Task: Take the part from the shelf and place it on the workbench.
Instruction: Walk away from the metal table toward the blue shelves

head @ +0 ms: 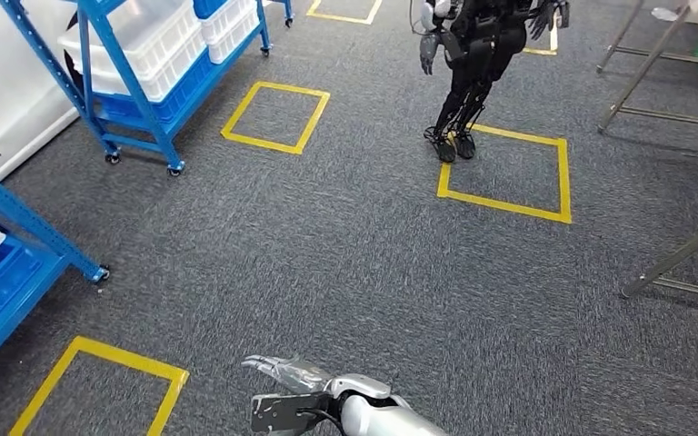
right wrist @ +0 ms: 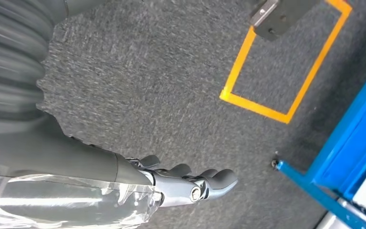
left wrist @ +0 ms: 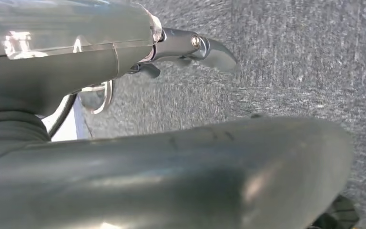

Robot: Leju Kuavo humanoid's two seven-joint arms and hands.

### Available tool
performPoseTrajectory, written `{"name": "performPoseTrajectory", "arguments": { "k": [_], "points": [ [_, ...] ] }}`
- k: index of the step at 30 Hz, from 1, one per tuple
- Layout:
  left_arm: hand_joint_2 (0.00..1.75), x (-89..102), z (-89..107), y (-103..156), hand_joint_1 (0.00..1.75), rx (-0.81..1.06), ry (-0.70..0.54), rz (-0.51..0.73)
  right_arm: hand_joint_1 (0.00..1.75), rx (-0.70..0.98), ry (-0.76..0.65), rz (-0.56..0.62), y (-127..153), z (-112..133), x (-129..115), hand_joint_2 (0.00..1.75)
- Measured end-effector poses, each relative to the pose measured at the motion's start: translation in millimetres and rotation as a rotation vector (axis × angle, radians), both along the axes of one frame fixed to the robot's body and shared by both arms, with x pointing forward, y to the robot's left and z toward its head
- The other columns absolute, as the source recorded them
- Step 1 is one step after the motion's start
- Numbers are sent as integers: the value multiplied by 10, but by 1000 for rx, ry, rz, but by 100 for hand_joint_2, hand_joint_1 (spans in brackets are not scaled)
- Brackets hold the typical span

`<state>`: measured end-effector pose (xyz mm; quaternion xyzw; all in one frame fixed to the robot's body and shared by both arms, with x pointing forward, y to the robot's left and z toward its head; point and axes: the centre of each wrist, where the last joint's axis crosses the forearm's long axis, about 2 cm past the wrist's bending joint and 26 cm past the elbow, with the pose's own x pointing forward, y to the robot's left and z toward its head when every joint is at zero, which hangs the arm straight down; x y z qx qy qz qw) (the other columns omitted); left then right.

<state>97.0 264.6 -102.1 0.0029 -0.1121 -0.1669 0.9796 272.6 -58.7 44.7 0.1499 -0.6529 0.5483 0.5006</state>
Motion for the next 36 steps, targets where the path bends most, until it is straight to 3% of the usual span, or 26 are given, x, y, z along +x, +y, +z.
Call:
{"name": "performPoseTrajectory", "arguments": {
  "k": [36],
  "points": [
    [0,-65,-16,47,0,-1,10,29,0,22,-4,10,55,45,9,175]
  ]
}}
